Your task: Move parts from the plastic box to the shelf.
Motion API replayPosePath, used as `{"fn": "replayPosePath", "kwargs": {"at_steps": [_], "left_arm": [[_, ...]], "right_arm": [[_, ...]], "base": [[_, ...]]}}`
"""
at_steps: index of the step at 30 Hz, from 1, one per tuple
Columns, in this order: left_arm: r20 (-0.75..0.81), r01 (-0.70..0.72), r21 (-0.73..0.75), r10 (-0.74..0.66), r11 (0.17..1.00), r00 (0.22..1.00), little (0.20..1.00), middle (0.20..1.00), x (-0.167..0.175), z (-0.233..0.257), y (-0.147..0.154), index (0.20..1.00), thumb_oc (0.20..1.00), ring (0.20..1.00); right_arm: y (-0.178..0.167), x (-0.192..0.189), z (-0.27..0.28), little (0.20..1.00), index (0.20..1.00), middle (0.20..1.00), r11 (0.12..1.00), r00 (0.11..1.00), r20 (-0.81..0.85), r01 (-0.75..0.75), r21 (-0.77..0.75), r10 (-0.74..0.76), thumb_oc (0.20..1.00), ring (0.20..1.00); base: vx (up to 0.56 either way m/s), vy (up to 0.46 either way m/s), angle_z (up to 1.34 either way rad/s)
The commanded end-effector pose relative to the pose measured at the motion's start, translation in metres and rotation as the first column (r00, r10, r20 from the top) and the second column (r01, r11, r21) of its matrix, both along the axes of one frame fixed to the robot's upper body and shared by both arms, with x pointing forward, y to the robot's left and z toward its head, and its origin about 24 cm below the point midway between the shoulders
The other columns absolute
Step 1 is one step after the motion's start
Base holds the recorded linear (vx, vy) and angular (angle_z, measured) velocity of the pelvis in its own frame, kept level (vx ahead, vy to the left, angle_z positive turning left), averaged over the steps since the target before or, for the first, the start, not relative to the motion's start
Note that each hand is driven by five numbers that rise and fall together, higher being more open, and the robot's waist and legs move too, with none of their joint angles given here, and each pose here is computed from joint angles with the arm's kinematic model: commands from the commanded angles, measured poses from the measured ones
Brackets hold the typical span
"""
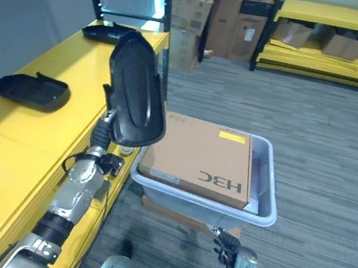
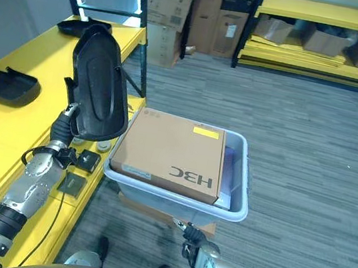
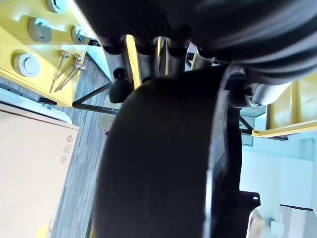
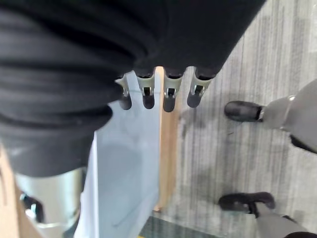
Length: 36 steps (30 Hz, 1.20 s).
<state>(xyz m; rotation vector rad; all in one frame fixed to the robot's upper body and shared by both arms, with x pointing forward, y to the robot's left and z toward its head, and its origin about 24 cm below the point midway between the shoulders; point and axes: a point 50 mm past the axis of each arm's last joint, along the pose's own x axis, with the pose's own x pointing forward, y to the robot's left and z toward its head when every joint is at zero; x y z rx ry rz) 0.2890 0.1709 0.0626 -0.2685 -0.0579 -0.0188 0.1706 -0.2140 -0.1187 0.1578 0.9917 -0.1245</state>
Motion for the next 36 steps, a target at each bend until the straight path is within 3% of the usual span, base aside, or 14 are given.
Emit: {"fn": "replayPosePath", "kwargs": {"at_steps": [1, 10, 14, 15, 23, 31, 36], "left_arm": [[0.36, -0.007, -0.029, 0.017, 1.0, 0.933, 0.2, 0.2, 0.008, 0.081, 0.024, 0.2, 0.2, 0.2], [0.462, -0.242, 0.07, 0.184, 0.968, 0.868, 0.2, 0.2, -0.001, 0.117, 0.055, 0.2, 0.2, 0.2], [0.497, -0.316, 0.111, 0.223, 0.942, 0.839, 0.2, 0.2, -0.009, 0.125, 0.066, 0.2, 0.2, 0.2], [0.514, -0.39, 0.15, 0.265, 0.909, 0.816, 0.2, 0.2, -0.016, 0.128, 0.078, 0.2, 0.2, 0.2], [0.522, -0.42, 0.188, 0.272, 0.888, 0.808, 0.2, 0.2, -0.045, 0.124, 0.098, 0.2, 0.2, 0.2], [0.508, -0.399, 0.236, 0.237, 0.886, 0.828, 0.2, 0.2, -0.048, 0.117, 0.098, 0.2, 0.2, 0.2], [0.509, -0.369, 0.216, 0.218, 0.904, 0.833, 0.2, 0.2, -0.051, 0.118, 0.092, 0.2, 0.2, 0.2]], "right_arm": [[0.006, -0.016, -0.011, 1.0, 1.0, 1.0, 0.998, 0.998, -0.003, -0.06, 0.01, 0.06, 1.0, 1.0], [-0.007, -0.058, -0.028, 1.0, 1.0, 1.0, 0.982, 0.98, -0.089, -0.184, -0.042, 0.18, 1.0, 1.0], [-0.001, -0.075, -0.037, 1.0, 1.0, 1.0, 0.987, 0.98, -0.144, -0.146, -0.072, 0.134, 1.0, 1.0], [-0.003, -0.069, -0.035, 1.0, 1.0, 1.0, 0.98, 0.977, -0.131, -0.179, -0.086, 0.167, 1.0, 1.0], [0.005, -0.046, -0.026, 1.0, 1.0, 1.0, 0.972, 0.969, -0.125, -0.222, -0.072, 0.212, 1.0, 1.0], [0.004, -0.04, -0.016, 1.0, 1.0, 1.0, 0.975, 0.975, -0.112, -0.202, -0.091, 0.192, 1.0, 1.0], [-0.003, -0.044, -0.018, 1.0, 1.0, 1.0, 0.973, 0.973, -0.117, -0.21, -0.098, 0.198, 1.0, 1.0]], "base": [[-0.09, -0.08, 1.17], [-0.11, -0.011, 0.84], [-0.05, 0.244, 2.35], [0.01, 0.201, 2.13], [0.05, 0.265, 0.69], [0.04, 0.27, 0.27], [0.09, -0.071, 0.61]]}}
